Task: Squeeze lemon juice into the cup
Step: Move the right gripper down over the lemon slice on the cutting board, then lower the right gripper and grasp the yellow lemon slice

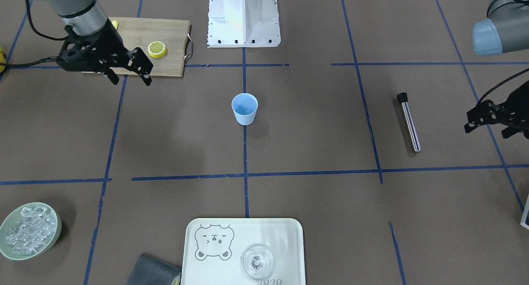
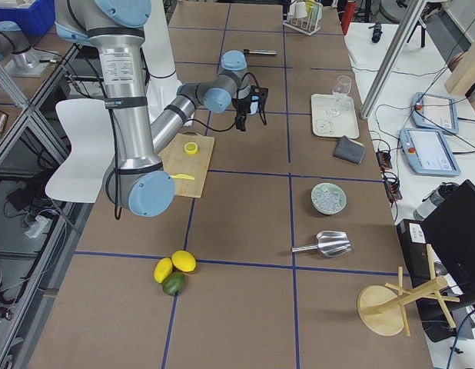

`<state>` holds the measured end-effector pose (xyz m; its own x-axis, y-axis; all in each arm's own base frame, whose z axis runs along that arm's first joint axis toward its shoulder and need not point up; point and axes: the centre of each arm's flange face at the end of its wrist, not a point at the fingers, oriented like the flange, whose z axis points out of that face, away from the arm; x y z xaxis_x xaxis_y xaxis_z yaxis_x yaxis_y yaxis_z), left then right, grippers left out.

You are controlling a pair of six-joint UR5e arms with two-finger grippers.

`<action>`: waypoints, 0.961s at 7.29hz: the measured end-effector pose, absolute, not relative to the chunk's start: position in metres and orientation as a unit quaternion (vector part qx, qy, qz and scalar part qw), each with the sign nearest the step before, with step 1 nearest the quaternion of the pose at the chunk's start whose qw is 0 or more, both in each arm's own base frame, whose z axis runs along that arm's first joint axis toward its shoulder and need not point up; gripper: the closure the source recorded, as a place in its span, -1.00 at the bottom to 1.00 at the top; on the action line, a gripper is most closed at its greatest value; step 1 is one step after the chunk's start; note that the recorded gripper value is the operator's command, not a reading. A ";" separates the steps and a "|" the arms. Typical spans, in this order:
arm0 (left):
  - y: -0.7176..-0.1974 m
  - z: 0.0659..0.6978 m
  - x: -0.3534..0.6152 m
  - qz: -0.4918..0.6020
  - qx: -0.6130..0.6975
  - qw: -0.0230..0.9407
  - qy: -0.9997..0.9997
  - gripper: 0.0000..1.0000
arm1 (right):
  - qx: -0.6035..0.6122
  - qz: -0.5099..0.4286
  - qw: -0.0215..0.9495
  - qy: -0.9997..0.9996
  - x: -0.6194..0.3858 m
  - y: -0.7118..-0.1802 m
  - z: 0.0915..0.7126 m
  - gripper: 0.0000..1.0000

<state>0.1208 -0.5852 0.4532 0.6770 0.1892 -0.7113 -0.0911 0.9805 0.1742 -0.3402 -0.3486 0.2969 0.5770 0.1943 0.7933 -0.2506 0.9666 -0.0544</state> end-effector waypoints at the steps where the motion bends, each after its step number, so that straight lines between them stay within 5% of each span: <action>1: -0.588 0.450 0.124 0.076 0.062 0.913 0.396 -1.00 | 0.045 0.127 0.890 -0.437 -0.367 -0.307 0.308 -1.00; 4: -0.591 0.444 0.126 0.076 0.064 0.912 0.397 -1.00 | 0.081 0.111 0.896 -0.423 -0.410 -0.207 0.353 -1.00; 7: -0.591 0.439 0.127 0.078 0.067 0.911 0.400 -1.00 | 0.084 0.097 0.904 -0.408 -0.426 -0.177 0.374 -1.00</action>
<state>0.1267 -0.5910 0.4390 0.6682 0.1954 -0.7179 -0.0880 0.9789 0.1845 -0.4256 -0.1768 0.3737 0.6486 0.1062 0.7537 -0.2435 0.9671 0.0733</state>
